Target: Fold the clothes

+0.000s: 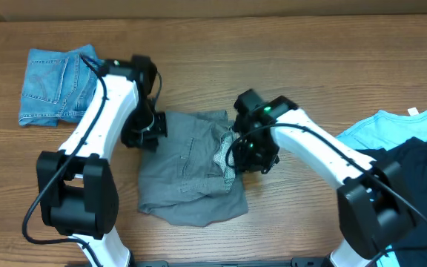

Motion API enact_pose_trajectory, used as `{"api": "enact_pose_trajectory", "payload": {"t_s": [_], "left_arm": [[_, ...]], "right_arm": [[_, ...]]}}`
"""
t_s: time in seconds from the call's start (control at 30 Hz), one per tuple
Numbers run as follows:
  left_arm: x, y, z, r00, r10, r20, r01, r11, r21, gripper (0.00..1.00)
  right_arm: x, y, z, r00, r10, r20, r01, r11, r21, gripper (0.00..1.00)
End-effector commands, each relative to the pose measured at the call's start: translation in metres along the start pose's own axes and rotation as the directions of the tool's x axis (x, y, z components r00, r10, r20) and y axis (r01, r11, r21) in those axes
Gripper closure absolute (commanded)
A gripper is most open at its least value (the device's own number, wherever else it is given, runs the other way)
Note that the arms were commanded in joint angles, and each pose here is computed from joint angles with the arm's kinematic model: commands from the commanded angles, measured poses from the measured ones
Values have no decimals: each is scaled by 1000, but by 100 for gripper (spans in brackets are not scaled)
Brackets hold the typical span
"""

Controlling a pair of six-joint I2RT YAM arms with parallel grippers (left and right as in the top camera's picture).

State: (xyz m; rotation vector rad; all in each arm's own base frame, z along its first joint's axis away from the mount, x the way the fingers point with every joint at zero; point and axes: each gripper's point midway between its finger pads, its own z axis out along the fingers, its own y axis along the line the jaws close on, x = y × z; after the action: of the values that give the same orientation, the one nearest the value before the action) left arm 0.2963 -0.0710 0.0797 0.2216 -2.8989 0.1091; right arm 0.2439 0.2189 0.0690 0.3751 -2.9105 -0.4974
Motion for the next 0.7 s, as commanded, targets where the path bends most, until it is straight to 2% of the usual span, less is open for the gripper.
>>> {"api": "enact_pose_trajectory", "payload": {"t_s": [0.0,0.1,0.2,0.27,0.3,0.37,0.43,0.57,0.67], "left_arm": [[16,-12,31,998,14,-64,-8,996,89,96],[17,-15,52,998,17,-65,-8,992,126,96],[18,-13,63,998,17,-60,-10,992,125,95],[19,-12,67,998,17,-61,-10,992,125,94],[19,-12,69,998,18,-61,-10,992,125,94],[20,-10,70,998,17,-63,-9,993,118,94],[20,-9,70,998,17,-62,-9,993,114,94],[18,-9,70,998,17,-56,-11,994,111,94],[18,-9,70,998,18,-54,-11,994,112,94]], "right_arm": [[-3,47,-36,995,-74,71,88,970,-226,27],[6,58,-23,995,-96,27,100,965,-243,22],[18,69,-2,991,-134,-23,125,965,-232,24],[28,73,14,988,-143,-65,127,970,-205,36],[32,71,22,987,-133,-85,116,977,-179,46],[38,61,35,990,-80,-113,68,992,-105,62],[41,49,42,992,-25,-125,20,999,-41,74],[45,32,46,989,61,-136,-59,998,16,91],[54,26,47,982,81,-168,-75,996,38,95]]}}
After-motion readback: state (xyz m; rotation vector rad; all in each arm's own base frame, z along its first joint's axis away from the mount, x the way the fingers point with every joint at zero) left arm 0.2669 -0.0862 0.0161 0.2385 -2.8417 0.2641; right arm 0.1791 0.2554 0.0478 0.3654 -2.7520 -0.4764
